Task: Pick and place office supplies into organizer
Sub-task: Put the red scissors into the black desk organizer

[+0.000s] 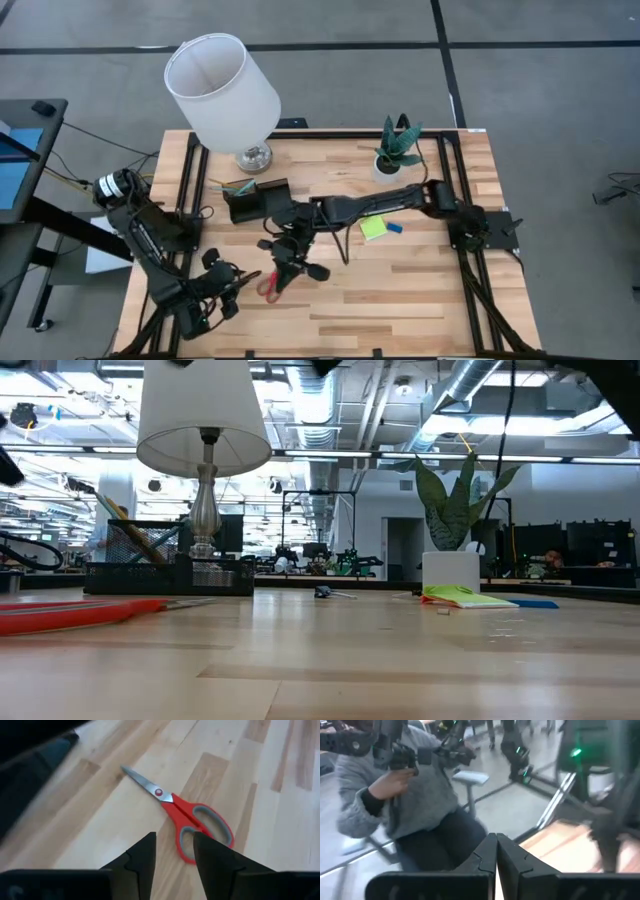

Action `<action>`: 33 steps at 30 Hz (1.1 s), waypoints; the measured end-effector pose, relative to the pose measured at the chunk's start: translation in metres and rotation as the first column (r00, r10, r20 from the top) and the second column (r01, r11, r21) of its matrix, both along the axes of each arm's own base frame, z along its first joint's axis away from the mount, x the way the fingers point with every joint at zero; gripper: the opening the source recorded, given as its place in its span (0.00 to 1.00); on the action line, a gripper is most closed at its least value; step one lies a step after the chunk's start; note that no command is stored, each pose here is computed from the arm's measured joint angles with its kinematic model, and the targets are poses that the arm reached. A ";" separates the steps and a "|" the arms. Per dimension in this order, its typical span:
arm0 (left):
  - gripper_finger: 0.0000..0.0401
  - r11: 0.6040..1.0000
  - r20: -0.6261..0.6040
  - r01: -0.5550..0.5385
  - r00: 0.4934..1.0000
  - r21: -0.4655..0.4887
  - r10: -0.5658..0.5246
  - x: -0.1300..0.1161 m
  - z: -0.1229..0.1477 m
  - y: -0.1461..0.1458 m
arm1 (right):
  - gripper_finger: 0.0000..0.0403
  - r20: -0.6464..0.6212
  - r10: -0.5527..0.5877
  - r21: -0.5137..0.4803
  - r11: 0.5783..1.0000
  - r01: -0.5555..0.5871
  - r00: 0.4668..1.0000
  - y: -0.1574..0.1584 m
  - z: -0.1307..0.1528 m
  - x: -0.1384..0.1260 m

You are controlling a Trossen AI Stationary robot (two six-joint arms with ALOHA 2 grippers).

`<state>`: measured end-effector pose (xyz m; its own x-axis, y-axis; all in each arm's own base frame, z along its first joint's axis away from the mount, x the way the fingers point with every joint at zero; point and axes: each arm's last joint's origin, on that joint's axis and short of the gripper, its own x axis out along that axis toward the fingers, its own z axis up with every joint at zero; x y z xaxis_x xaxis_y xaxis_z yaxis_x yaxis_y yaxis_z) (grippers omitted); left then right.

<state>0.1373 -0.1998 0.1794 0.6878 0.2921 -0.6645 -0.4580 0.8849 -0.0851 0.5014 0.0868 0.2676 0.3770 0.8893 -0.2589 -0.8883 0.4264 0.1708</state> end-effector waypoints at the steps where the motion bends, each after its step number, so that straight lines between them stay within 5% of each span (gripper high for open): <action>1: 0.32 0.999 0.008 -0.017 1.000 -0.028 0.017 0.002 -0.003 0.001 | 0.01 -0.015 -0.001 -0.003 1.000 0.001 1.000 -0.001 0.007 -0.005; 10: 0.31 0.973 -0.080 -0.145 0.988 -0.179 0.132 0.022 -0.023 0.021 | 0.01 -0.153 -0.069 -0.120 0.991 0.050 0.986 -0.010 0.052 -0.050; 21: 0.31 0.981 -0.095 -0.102 0.992 -0.166 0.088 0.046 -0.022 0.032 | 0.01 -0.532 -0.231 -0.376 0.927 0.017 0.814 -0.034 0.026 -0.088; 24: 0.31 0.979 -0.095 -0.113 0.991 -0.168 0.098 0.050 -0.022 0.035 | 0.01 -0.531 -0.273 -0.448 0.894 0.007 0.802 -0.036 0.017 -0.090; 33: 0.31 0.975 -0.106 -0.119 0.989 -0.186 0.101 0.051 -0.022 0.036 | 0.00 -0.567 -0.279 -0.451 0.893 -0.009 0.775 -0.038 -0.001 -0.092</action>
